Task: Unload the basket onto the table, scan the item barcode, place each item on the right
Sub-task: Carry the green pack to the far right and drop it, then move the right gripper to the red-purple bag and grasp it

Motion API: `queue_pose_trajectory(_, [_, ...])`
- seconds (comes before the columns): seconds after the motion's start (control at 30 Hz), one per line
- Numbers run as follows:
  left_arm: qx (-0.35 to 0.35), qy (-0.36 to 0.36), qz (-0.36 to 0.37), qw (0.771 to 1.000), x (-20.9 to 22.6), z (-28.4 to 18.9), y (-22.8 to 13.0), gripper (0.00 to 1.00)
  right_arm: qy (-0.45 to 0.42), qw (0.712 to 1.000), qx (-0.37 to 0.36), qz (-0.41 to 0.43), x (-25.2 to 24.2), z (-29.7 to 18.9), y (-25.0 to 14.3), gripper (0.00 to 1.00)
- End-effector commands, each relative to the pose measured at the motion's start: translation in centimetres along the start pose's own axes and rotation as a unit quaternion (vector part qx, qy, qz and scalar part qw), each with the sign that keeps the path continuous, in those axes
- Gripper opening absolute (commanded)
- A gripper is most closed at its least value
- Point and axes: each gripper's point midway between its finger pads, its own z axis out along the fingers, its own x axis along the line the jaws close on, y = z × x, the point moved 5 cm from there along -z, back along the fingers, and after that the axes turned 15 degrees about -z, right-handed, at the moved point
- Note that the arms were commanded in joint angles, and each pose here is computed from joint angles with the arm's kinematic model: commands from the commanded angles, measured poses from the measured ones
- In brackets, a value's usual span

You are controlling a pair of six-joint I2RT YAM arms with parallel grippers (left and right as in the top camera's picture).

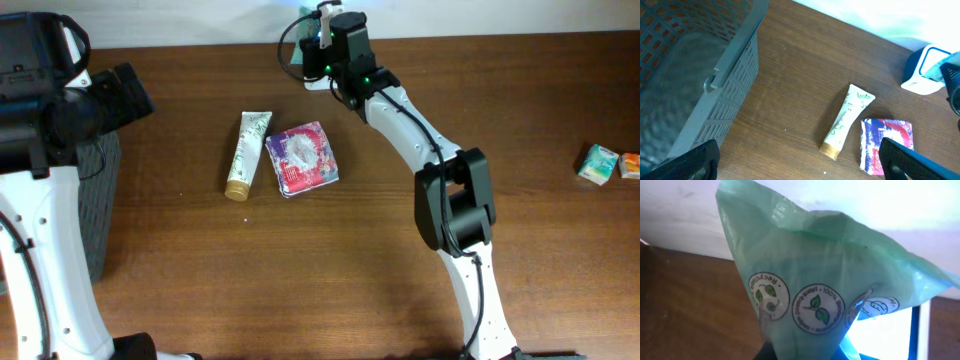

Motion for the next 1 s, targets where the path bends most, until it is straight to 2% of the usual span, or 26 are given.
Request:
queue_pose_trajectory(0.0, [-0.005, 0.0, -0.005, 1.0, 0.2, -0.4, 0.1, 0.99, -0.018, 1.0, -0.007, 0.008, -0.7, -0.1, 0.4, 0.06])
queue_pose_trajectory(0.07, [-0.005, 0.0, -0.005, 1.0, 0.2, -0.4, 0.1, 0.99, -0.023, 1.0, -0.002, 0.009, -1.0, -0.3, 0.4, 0.04])
queue_pose_trajectory(0.13, [-0.005, 0.0, -0.005, 1.0, 0.2, -0.4, 0.1, 0.99, -0.035, 0.999, -0.006, 0.014, -2.4, -2.0, 2.0, 0.04])
queue_pose_trajectory(0.23, [-0.005, 0.0, -0.005, 1.0, 0.2, -0.4, 0.1, 0.99, -0.079, 0.996, 0.019, 0.041, -7.4, -8.2, 5.2, 0.04])
queue_pose_trajectory(0.3, [-0.005, 0.0, -0.005, 1.0, 0.2, -0.4, 0.1, 0.99, -0.124, 0.984, 0.057, 0.111, -11.8, -13.2, 5.3, 0.04])
queue_pose_trajectory(0.37, [-0.005, 0.0, -0.005, 1.0, 0.2, -0.4, 0.1, 0.99, -0.172, 0.961, 0.106, 0.189, -16.5, -17.5, 3.4, 0.04])
queue_pose_trajectory(0.4, [-0.005, 0.0, -0.005, 1.0, 0.2, -0.4, 0.1, 0.99, -0.209, 0.934, 0.164, 0.239, -20.2, -20.8, 0.1, 0.04])
queue_pose_trajectory(0.47, [-0.005, 0.0, -0.005, 1.0, 0.2, -0.4, 0.1, 0.99, -0.266, 0.886, 0.24, 0.293, -24.3, -25.2, -4.5, 0.04])
queue_pose_trajectory(0.53, [-0.005, 0.0, -0.005, 1.0, 0.2, -0.4, 0.1, 0.99, -0.3, 0.854, 0.314, 0.287, -27.9, -29.3, -8.6, 0.04])
queue_pose_trajectory(0.6, [-0.005, 0.0, -0.005, 1.0, 0.2, -0.4, 0.1, 0.99, -0.293, 0.844, 0.362, 0.268, -30.0, -31.6, -11.3, 0.04])
queue_pose_trajectory(0.63, [-0.005, 0.0, -0.005, 1.0, 0.2, -0.4, 0.1, 0.99, -0.309, 0.83, 0.378, 0.271, -31.1, -33.0, -12.5, 0.04])
queue_pose_trajectory(0.67, [-0.005, 0.0, -0.005, 1.0, 0.2, -0.4, 0.1, 0.99, -0.33, 0.815, 0.387, 0.278, -32.0, -34.5, -13.2, 0.09])
queue_pose_trajectory(0.7, [-0.005, 0.0, -0.005, 1.0, 0.2, -0.4, 0.1, 0.99, -0.344, 0.802, 0.397, 0.286, -32.7, -35.9, -13.9, 0.55])
queue_pose_trajectory(0.77, [-0.005, 0.0, -0.005, 1.0, 0.2, -0.4, 0.1, 0.99, -0.34, 0.787, 0.414, 0.307, -32.6, -37.5, -14.8, 0.61])
queue_pose_trajectory(0.8, [-0.005, 0.0, -0.005, 1.0, 0.2, -0.4, 0.1, 0.99, -0.322, 0.784, 0.425, 0.317, -31.8, -37.4, -15.1, 0.87])
queue_pose_trajectory(0.83, [-0.005, 0.0, -0.005, 1.0, 0.2, -0.4, 0.1, 0.99, -0.302, 0.787, 0.429, 0.325, -31.0, -37.1, -15.1, 0.97])
queue_pose_trajectory(0.87, [-0.005, 0.0, -0.005, 1.0, 0.2, -0.4, 0.1, 0.99, -0.262, 0.797, 0.422, 0.344, -29.8, -36.2, -14.8, 1.0])
queue_pose_trajectory(0.97, [-0.005, 0.0, -0.005, 1.0, 0.2, -0.4, 0.1, 0.99, -0.134, 0.819, 0.411, 0.378, -24.8, -32.3, -13.2, 0.99])
